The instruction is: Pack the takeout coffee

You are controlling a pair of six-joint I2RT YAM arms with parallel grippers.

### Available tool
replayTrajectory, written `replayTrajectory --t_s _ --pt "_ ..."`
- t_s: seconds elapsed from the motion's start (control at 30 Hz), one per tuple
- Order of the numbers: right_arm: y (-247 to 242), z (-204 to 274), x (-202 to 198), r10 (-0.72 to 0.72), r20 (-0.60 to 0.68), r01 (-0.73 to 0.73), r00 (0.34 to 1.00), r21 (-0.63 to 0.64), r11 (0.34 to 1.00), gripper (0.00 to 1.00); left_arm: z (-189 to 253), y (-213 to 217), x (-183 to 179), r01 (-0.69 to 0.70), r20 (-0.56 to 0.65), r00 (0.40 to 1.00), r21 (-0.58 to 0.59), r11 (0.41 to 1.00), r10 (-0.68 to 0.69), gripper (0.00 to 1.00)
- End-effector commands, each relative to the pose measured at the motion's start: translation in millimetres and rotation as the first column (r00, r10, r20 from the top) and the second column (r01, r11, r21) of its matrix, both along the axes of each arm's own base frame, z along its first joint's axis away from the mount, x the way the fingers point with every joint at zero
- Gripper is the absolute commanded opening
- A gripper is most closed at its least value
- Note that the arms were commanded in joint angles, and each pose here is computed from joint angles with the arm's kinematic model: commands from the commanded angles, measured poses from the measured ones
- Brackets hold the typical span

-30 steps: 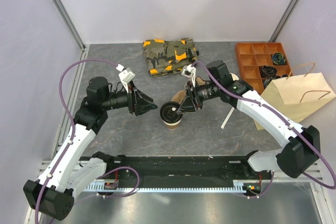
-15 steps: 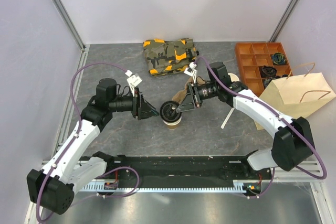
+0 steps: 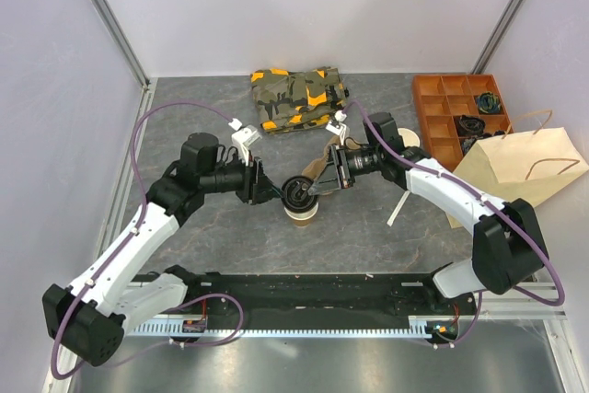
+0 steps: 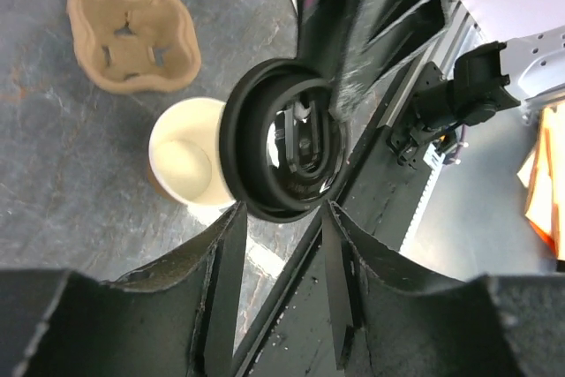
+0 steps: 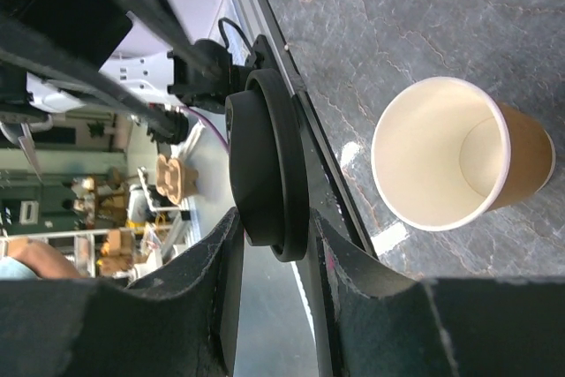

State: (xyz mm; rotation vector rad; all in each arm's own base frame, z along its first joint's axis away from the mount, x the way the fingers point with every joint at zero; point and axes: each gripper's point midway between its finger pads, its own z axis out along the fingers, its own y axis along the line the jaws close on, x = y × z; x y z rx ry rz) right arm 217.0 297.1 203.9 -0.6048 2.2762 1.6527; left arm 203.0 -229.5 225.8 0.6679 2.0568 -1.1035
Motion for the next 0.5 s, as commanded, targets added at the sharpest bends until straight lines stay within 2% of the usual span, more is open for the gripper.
replayTrajectory --t_s 0.0,0.07,0.17,0.23,0.37,0.43,0.47 --pt "3 6 7 -0.041 -0.008 0.041 0.999 0.025 0.999 0.00 16 -1 8 -0.015 0.102 0.995 0.059 0.998 0.009 0.46" --pt "2 7 6 -0.040 -0.007 0.040 0.999 0.027 0.999 0.00 13 -3 10 -0.011 0.098 0.995 0.077 0.997 0.003 0.45" --pt "2 5 5 -0.024 0.003 0.024 1.000 0.027 0.999 0.00 21 -13 9 0.057 0.174 0.982 0.093 0.994 -0.072 0.45" --pt "1 5 3 -0.006 0.025 0.006 1.000 0.022 1.000 0.00 23 -17 9 0.128 0.264 0.951 0.129 0.983 -0.159 0.47" --pt "-2 0 -2 0.037 0.050 -0.037 0.998 0.001 0.999 0.00 44 -26 -2 0.290 0.424 0.844 0.156 0.944 -0.329 0.47" --pt "-4 -3 -5 0.052 0.036 -0.051 0.998 -0.016 0.999 0.00 39 -26 0 0.325 0.441 0.812 0.204 0.924 -0.383 0.46" --pt "-4 -4 -5 0.064 0.044 -0.063 0.997 -0.017 0.998 0.00 46 -28 -2 0.370 0.491 0.754 0.231 0.900 -0.436 0.45"
